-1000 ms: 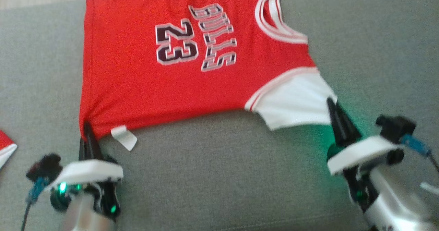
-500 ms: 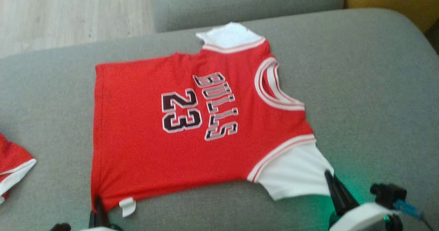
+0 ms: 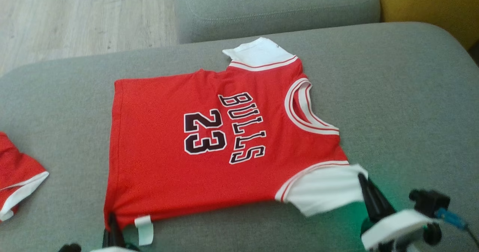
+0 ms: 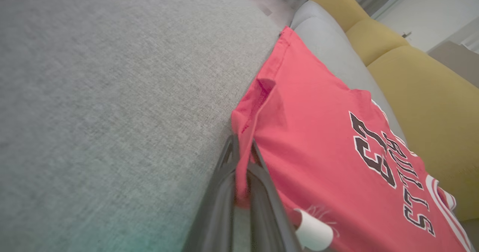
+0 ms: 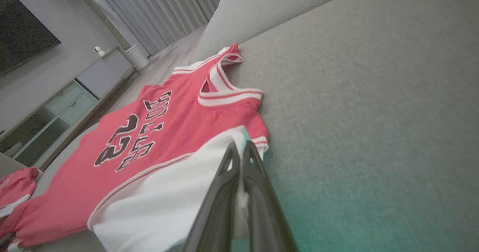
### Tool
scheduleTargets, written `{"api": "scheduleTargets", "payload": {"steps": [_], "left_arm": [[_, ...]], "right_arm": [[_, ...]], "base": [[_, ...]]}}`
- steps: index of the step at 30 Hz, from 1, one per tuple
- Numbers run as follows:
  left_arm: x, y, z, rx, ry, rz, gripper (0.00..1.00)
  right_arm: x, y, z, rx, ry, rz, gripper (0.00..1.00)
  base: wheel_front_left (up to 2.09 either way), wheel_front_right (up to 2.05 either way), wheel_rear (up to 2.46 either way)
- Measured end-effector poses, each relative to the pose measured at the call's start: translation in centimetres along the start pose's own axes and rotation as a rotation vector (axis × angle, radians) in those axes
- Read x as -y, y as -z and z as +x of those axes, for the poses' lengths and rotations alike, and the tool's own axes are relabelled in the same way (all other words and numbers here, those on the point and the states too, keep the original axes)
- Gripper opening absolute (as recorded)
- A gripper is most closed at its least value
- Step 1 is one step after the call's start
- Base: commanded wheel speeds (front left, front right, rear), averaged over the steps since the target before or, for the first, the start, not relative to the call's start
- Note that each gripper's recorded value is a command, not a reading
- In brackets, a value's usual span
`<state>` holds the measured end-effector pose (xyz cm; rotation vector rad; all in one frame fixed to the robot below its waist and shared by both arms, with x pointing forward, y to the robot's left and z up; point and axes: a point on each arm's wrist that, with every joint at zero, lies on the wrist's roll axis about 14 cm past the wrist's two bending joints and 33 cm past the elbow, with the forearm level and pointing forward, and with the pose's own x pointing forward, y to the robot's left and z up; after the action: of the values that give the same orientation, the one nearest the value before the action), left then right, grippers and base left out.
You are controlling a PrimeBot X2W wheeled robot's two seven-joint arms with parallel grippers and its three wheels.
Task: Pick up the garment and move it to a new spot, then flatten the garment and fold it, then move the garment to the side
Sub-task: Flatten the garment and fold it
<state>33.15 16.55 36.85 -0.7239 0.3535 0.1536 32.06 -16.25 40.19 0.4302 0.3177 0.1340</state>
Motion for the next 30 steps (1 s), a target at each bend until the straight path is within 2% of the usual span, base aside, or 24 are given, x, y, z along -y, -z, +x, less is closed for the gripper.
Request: {"api": "scheduleTargets", "payload": {"steps": [9, 18, 26, 27, 28, 29, 30], "left_arm": [[3.7, -2.2, 4.1, 0.035, 0.079, 0.030, 0.00], [3.5, -3.6, 7.8, 0.047, 0.033, 0.041, 0.00], [3.7, -4.1, 10.4, 0.046, 0.020, 0.063, 0.00], [3.8, -4.2, 10.6, 0.046, 0.019, 0.065, 0.05], [3.8, -4.2, 10.8, 0.047, 0.016, 0.065, 0.33], [3.8, -4.3, 10.9, 0.047, 0.014, 0.066, 0.98], [3.8, -4.3, 11.0, 0.048, 0.015, 0.072, 1.00]], "right_arm": [[-2.1, -4.5, 5.8, 0.098, -0.034, 0.022, 0.00], [-2.4, -4.9, 10.7, 0.071, -0.021, 0.035, 0.00], [-2.3, -5.9, 14.6, 0.065, -0.013, -0.008, 0.00], [-2.2, -6.0, 14.8, 0.065, -0.010, -0.013, 0.00], [-2.1, -6.0, 15.0, 0.062, -0.006, -0.019, 0.15], [-2.2, -5.9, 15.2, 0.060, -0.005, -0.023, 0.87], [-2.2, -5.9, 15.3, 0.060, -0.004, -0.023, 1.00]], "base": [[0.00, 0.00, 0.00], [0.00, 0.00, 0.00], [0.00, 0.00, 0.00], [0.00, 0.00, 0.00], [0.00, 0.00, 0.00], [0.00, 0.00, 0.00], [0.00, 0.00, 0.00]]}}
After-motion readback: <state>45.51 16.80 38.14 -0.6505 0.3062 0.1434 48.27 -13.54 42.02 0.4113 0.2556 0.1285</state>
